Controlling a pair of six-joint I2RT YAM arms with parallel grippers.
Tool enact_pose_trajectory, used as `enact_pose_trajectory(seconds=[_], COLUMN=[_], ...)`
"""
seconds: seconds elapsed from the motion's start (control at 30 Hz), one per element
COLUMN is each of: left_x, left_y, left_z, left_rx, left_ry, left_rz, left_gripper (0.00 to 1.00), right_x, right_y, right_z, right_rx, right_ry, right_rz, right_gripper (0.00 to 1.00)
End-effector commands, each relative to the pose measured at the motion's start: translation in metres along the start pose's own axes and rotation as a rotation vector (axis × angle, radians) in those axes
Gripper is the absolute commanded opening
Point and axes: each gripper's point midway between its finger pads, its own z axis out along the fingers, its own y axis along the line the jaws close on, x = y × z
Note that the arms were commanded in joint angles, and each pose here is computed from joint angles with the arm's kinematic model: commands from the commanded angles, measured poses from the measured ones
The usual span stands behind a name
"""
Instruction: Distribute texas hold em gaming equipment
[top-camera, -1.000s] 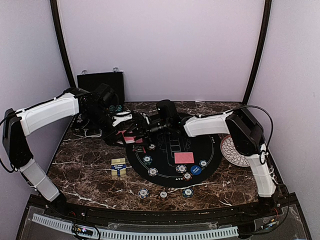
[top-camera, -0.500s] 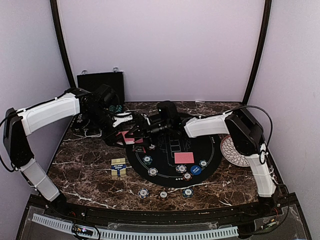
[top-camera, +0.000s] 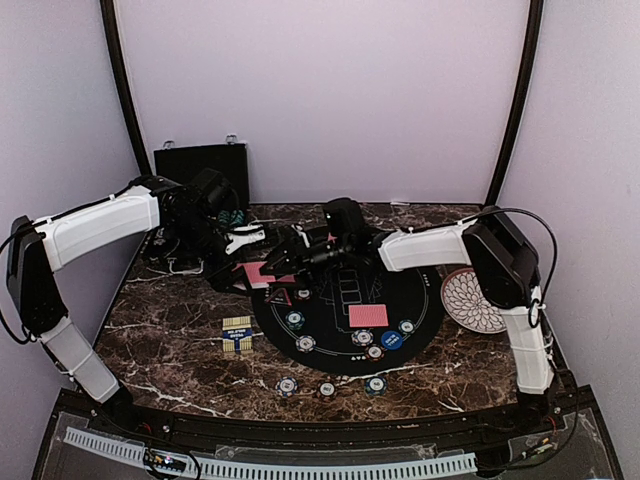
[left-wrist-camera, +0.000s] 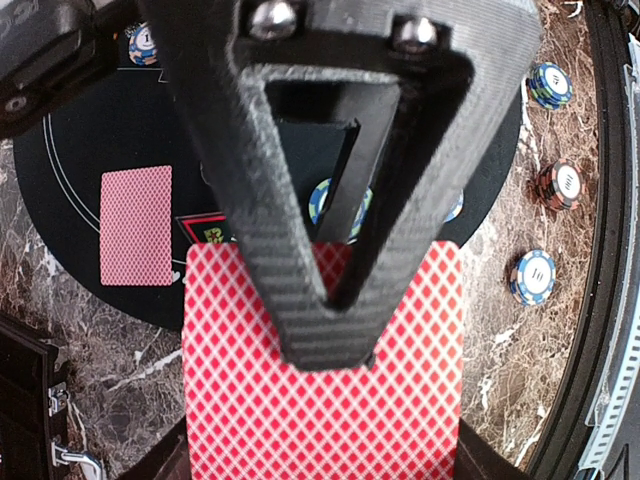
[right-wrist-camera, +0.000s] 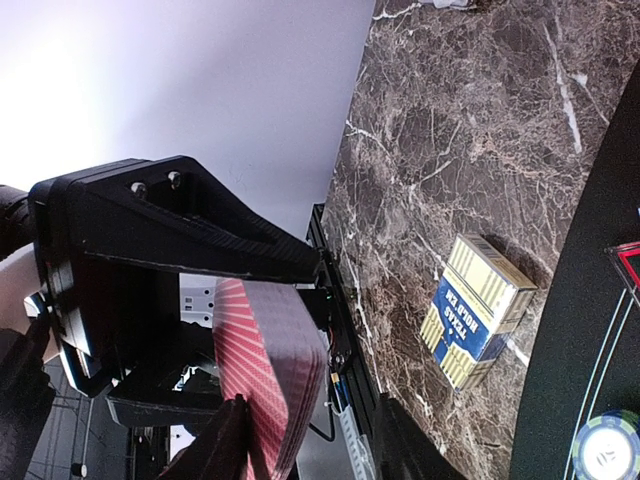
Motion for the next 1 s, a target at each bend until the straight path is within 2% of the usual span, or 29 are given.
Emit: enact_pose_trajectory(seconds=[0.0,0.3,0.97], left_x=[-0.012,-0.012,-0.010], left_y=[0.001,0.002,0.003], left_z=[-0.013,-0.013,-0.011], left_rx=[-0.015,-0.019,-0.020], left_ry=[-0.054,-0.051,-0.039], left_rz=[0.008,0.009,0.007], left_gripper=[0.00,0.00,0.00], right_x=[0.000,-0.002,0.005], right_y=[0.013,0.033,0.047], right_z=[-0.015,-0.023,-0.027], right_rx=[0.004,-0.049,-0.126], right_ry=[-0.013,-0.027,-0.026], right_rz=[-0.016,-0.016,0.012], right_gripper=[0.39,0.27,0.11])
